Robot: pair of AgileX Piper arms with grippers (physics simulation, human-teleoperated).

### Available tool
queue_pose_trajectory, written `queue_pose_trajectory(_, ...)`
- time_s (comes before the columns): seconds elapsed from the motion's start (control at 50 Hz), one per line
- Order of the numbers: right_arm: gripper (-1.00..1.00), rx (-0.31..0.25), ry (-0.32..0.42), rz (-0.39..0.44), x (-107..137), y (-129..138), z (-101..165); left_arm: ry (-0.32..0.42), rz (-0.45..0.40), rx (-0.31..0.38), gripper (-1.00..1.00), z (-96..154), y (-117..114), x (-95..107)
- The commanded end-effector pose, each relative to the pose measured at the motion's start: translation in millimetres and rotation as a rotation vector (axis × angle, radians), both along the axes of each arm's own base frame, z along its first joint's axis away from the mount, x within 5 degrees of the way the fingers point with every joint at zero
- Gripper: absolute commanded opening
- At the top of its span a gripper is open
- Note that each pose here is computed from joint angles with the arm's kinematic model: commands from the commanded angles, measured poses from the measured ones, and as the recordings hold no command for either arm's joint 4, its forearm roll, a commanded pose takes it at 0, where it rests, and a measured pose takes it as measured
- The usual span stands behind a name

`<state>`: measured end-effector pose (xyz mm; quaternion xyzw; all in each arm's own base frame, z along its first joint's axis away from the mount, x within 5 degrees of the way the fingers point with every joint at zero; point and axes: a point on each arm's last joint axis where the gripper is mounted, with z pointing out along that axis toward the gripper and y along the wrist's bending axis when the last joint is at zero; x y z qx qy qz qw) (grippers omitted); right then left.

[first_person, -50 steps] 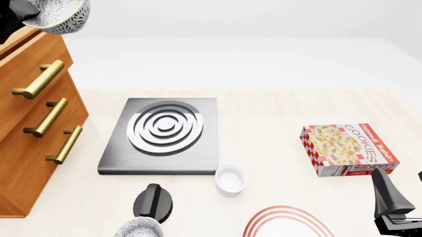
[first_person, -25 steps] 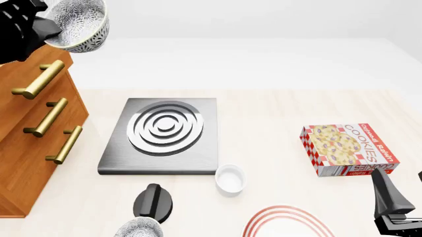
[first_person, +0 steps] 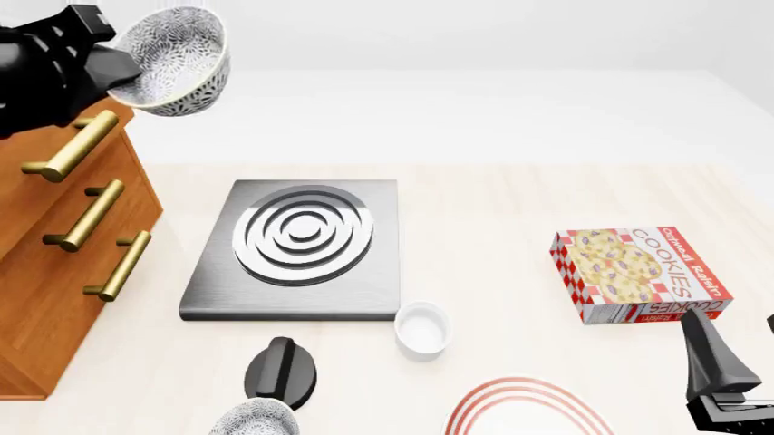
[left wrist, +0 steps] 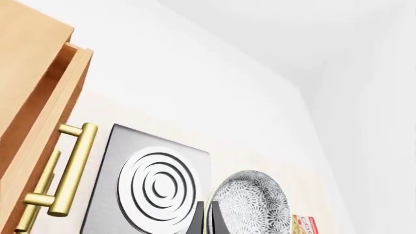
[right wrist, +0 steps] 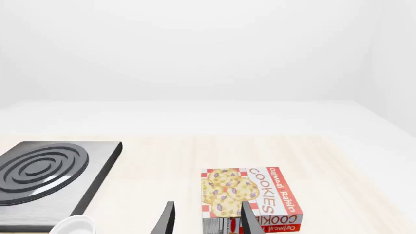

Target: Pick the akita bowl on the wooden cabinet and place it on the plate.

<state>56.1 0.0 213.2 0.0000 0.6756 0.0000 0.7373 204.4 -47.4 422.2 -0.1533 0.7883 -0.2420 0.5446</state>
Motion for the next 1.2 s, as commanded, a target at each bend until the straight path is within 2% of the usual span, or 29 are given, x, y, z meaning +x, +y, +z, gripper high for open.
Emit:
queue_pose_trajectory(0.02, 1.00, 0.000, 0.000, 0.000, 0, 0, 0, 0.000, -0.053, 0.019, -1.00, 3, -9, -2)
queue_pose_trajectory(0.34, 1.00, 0.000, 0.000, 0.000, 0, 0, 0, 0.043, -0.132, 0.057, -1.00, -11, -27, 4)
queue_pose_trajectory(1.2, 1.00, 0.000, 0.000, 0.000, 0, 0, 0, 0.128, -0.314, 0.133, -1.00, -39, -63, -7)
